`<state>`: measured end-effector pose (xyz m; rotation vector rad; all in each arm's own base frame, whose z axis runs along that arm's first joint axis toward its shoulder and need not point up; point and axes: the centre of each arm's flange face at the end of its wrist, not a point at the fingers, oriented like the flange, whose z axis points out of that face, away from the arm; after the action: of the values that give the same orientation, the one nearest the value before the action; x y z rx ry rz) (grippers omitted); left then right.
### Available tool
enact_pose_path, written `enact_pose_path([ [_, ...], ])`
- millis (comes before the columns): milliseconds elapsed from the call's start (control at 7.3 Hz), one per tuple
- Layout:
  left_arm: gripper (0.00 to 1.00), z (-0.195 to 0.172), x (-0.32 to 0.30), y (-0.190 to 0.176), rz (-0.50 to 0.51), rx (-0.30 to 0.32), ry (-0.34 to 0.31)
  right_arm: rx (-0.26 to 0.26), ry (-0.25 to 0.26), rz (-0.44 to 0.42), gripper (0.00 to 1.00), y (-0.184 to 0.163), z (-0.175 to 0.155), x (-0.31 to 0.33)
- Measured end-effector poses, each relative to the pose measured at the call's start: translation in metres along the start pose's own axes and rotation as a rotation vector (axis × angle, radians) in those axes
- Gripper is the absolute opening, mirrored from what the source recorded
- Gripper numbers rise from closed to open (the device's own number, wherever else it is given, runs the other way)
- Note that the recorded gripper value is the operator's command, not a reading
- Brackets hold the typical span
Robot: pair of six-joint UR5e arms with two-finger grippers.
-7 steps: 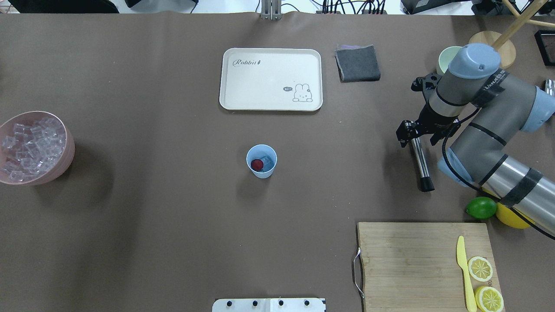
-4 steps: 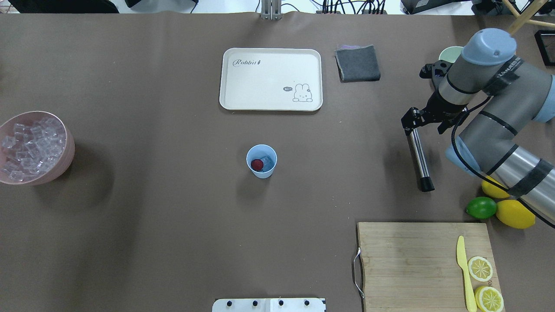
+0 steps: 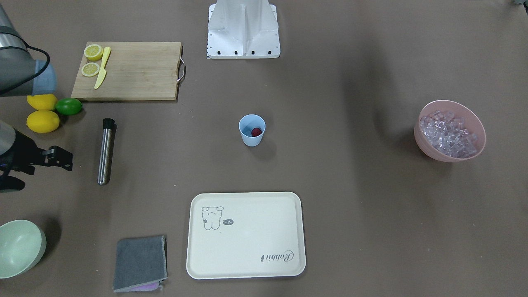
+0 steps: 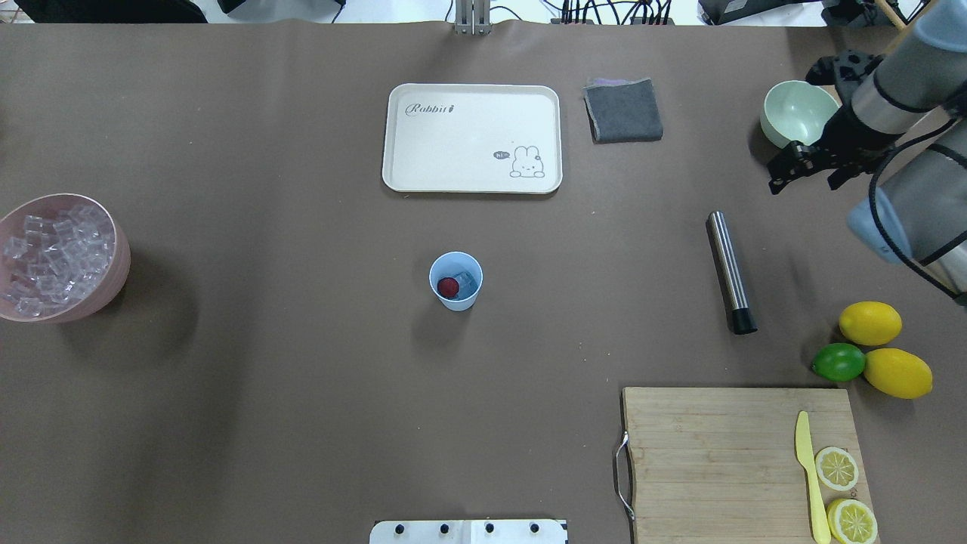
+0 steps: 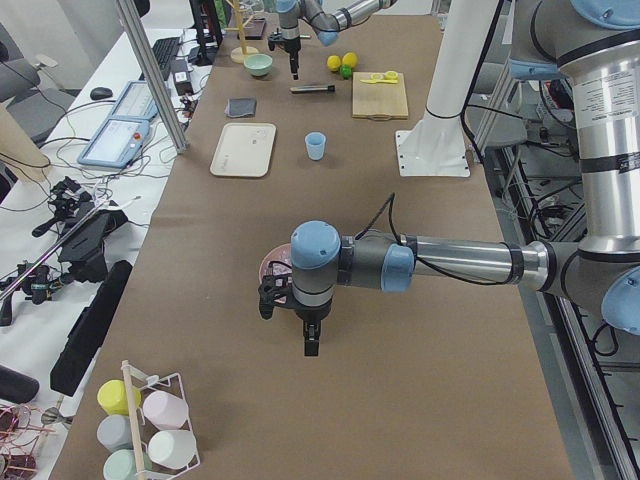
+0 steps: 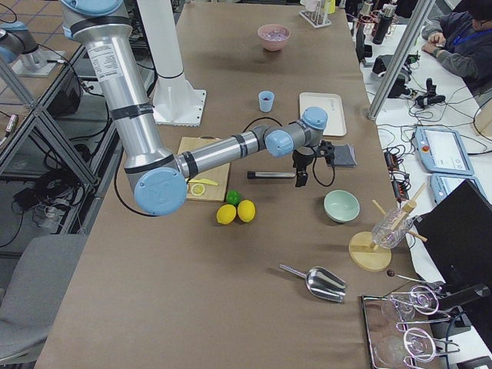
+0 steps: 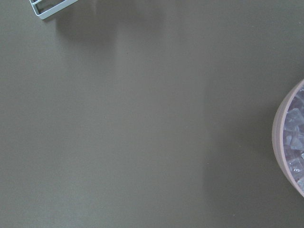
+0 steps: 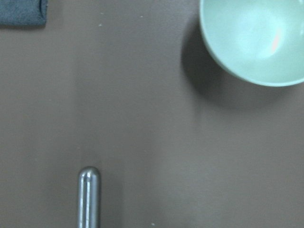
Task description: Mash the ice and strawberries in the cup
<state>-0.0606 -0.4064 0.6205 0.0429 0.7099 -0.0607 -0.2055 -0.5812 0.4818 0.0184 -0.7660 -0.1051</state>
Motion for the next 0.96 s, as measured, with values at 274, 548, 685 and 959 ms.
enact_pose_path([
  [274,0.98,0.0,0.0,0.0,0.0,-0.001,0.0,-0.029,0.045,-0.072,1.0,0.027,-0.04,0.077],
  [548,0.98,0.002,-0.002,0.0,-0.004,-0.005,0.0,-0.065,0.07,-0.021,1.0,0.091,-0.052,0.173],
  [685,0.98,0.003,-0.003,0.0,-0.006,-0.006,-0.001,-0.078,0.078,0.05,1.0,0.125,-0.053,0.216],
  [959,0.98,0.004,-0.003,0.001,-0.008,-0.008,-0.001,-0.065,0.086,0.156,1.0,0.169,-0.063,0.269],
])
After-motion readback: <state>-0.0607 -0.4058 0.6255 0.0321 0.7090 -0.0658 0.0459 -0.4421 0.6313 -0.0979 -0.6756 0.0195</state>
